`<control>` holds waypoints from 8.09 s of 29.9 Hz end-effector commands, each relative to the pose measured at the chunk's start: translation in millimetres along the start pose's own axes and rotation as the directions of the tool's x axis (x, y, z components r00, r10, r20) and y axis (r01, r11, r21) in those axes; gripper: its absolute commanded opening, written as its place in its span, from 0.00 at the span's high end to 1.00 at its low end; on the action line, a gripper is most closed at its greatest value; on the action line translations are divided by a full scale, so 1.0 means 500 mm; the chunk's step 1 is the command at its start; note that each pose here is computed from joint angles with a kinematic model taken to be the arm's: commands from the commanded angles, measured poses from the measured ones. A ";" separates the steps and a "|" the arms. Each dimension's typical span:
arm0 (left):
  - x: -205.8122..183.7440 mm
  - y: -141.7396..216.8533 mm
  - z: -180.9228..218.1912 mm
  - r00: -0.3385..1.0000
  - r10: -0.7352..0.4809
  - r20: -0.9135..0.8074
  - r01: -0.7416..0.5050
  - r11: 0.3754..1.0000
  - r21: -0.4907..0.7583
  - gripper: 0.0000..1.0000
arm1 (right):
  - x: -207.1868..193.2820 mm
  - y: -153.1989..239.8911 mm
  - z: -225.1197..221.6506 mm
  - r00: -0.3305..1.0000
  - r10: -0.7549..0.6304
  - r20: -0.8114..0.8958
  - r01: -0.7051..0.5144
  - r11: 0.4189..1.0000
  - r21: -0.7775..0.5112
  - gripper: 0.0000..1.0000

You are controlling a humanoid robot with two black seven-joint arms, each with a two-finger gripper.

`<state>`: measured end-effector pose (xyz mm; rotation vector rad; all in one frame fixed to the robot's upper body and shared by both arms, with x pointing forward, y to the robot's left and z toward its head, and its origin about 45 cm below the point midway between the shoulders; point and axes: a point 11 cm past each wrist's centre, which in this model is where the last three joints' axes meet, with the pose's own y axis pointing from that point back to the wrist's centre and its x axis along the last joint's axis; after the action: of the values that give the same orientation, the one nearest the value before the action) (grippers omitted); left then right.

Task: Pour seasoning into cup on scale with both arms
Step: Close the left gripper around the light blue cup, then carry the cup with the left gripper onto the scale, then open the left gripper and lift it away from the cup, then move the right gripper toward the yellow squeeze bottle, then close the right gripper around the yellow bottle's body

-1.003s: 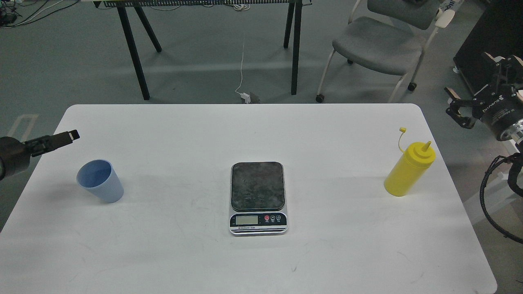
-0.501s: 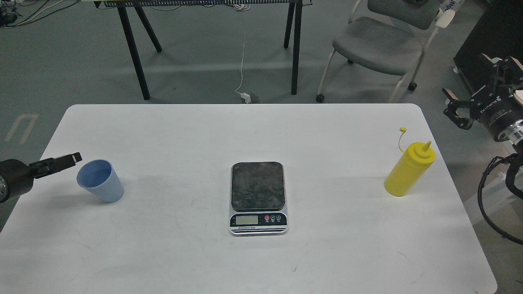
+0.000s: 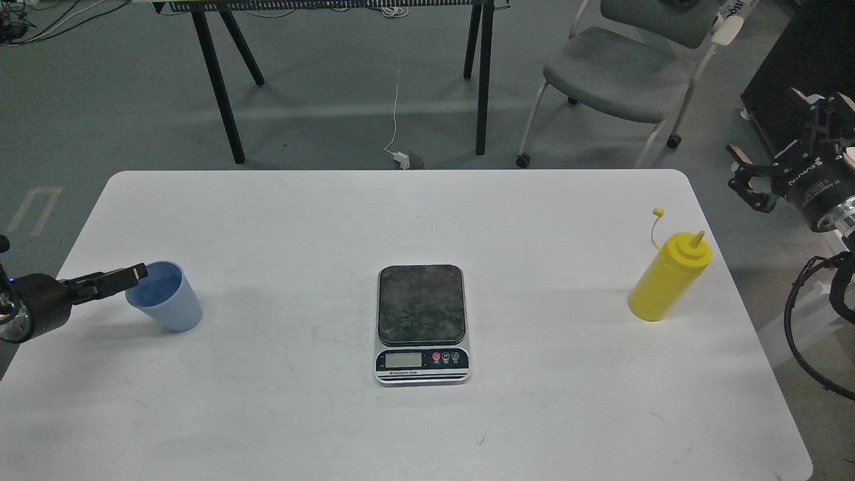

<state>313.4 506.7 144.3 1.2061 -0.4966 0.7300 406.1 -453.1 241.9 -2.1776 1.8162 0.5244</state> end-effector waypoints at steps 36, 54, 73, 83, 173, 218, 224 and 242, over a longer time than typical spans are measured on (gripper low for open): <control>-0.032 0.013 -0.008 0.997 -0.018 0.079 0.017 1.000 0.006 0.94 | 0.005 0.008 0.018 1.000 0.009 0.013 -0.009 1.000 0.001 0.00; 0.124 0.001 0.374 0.939 -0.007 0.345 0.163 0.891 -0.425 0.93 | 0.013 0.011 0.009 1.000 0.019 0.014 -0.020 1.000 0.016 0.00; 0.030 -0.138 0.643 0.839 -0.075 0.540 0.403 0.751 -0.523 0.92 | 0.027 0.029 0.022 0.999 0.039 0.016 -0.039 0.999 0.012 0.00; 0.002 -0.188 0.713 0.803 -0.080 0.591 0.445 0.740 -0.505 0.91 | 0.036 0.037 0.025 0.999 0.052 0.015 -0.052 0.998 0.018 0.00; 0.287 -0.123 0.177 0.239 0.079 -0.968 -0.645 0.758 -0.097 0.18 | 0.067 0.319 0.230 0.874 0.267 0.406 -0.187 0.956 -0.226 0.00; 0.237 -0.131 0.152 0.228 0.078 -0.971 -0.610 0.788 -0.080 0.18 | -0.048 0.228 0.388 0.758 0.186 0.625 -0.202 0.978 -0.046 0.00; 0.239 -0.128 0.148 0.230 0.084 -0.970 -0.610 0.788 -0.076 0.18 | -0.080 0.197 0.406 0.760 0.152 0.631 -0.170 0.985 -0.032 0.00; 0.224 -0.131 0.143 0.228 0.084 -0.970 -0.600 0.797 -0.072 0.18 | -0.058 0.173 0.414 0.793 0.175 0.583 -0.238 0.971 0.032 0.12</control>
<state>439.9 453.4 200.3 0.0108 0.1229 1.5050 296.0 -355.3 77.4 -1.5277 1.6567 0.9866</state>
